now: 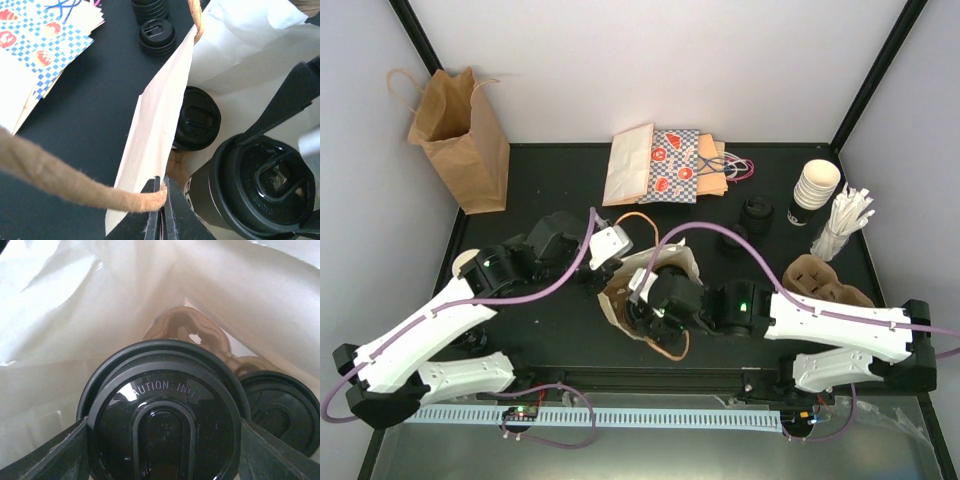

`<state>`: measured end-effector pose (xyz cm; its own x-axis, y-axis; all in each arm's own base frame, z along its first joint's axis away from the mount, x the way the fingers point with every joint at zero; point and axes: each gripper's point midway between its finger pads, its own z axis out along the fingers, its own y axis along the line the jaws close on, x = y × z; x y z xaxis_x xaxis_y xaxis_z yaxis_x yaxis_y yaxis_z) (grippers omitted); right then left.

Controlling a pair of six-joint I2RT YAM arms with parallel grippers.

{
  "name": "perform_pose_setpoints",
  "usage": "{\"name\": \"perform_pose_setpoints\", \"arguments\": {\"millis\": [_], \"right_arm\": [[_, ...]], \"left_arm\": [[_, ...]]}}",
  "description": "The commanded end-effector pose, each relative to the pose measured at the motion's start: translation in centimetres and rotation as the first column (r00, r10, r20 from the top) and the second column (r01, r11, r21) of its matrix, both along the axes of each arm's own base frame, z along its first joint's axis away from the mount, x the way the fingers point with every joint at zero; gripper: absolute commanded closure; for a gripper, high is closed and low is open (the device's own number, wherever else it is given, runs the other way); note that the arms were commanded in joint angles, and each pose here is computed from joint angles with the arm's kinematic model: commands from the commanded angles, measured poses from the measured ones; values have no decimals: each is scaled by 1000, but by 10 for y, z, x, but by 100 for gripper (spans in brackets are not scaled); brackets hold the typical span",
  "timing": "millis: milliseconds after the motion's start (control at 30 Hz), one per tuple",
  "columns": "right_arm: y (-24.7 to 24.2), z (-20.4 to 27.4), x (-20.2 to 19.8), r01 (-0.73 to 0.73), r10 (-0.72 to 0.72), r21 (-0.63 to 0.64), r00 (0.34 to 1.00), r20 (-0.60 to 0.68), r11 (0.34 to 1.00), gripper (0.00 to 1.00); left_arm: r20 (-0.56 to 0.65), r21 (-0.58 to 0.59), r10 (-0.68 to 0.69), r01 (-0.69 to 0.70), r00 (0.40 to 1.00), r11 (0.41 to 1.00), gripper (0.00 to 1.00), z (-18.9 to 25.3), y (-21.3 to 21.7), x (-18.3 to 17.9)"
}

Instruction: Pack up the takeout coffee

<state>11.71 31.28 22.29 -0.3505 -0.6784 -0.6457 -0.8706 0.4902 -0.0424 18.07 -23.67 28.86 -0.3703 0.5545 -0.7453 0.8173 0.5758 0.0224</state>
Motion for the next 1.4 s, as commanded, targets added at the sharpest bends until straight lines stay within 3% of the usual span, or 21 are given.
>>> {"name": "perform_pose_setpoints", "arguments": {"millis": [0,267,500,800,1100,1367], "right_arm": [[6,8,-6,30,-37,46,988,148,998,58],[8,-14,-32,-3,1,8,975,222,1000,58],[7,-17,-39,-8,6,7,961,275,1000,58],[19,-29,-46,-51,72,-60,903,423,997,62],[18,-41,-49,-90,127,-103,886,446,991,63],[13,-56,-44,-96,196,-222,849,491,970,63]], "left_arm": [[28,-83,-78,80,997,993,99,6,-5,-16],[-37,-189,-218,207,975,960,98,10,-11,-55],[-137,-185,-286,259,948,948,99,-4,-28,-72],[-137,-204,-301,270,944,941,98,12,-42,-76],[-132,-184,-308,282,942,942,99,19,-34,-80],[-164,-203,-357,322,920,924,99,10,-36,-95]]}}
